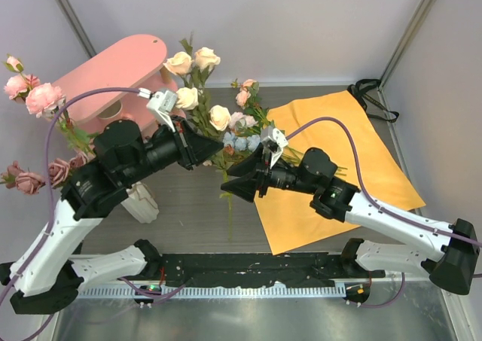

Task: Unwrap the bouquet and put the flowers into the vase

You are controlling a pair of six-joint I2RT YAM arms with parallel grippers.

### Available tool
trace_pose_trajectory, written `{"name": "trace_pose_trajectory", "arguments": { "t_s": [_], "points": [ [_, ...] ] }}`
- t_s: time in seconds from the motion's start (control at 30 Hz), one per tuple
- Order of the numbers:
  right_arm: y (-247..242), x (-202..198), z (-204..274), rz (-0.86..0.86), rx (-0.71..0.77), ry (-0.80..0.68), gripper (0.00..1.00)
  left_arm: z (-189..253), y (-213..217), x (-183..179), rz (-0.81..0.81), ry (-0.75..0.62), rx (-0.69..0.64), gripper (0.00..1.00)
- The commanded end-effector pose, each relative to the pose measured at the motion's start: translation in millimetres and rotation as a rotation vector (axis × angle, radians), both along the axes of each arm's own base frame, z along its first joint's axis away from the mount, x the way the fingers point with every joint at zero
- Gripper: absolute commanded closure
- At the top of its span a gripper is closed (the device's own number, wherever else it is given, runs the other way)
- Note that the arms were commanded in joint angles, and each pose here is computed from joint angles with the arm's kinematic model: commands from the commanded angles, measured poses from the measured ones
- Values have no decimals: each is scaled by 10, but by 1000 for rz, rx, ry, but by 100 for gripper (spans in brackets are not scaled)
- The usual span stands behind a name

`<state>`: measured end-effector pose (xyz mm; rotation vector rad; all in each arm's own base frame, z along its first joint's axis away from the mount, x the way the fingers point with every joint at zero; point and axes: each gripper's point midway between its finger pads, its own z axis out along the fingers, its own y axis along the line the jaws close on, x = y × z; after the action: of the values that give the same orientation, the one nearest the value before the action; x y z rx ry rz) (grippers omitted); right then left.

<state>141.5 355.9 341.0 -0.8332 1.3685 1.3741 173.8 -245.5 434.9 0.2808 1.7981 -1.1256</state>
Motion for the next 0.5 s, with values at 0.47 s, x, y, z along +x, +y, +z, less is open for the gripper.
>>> {"name": "trace_pose_trajectory", "arguments": {
  "t_s": [0.47],
  "points": [
    [-312,404,-190,-301,-113,-22,35,1125,2362,-152,731,-483,424,100]
  ]
}}
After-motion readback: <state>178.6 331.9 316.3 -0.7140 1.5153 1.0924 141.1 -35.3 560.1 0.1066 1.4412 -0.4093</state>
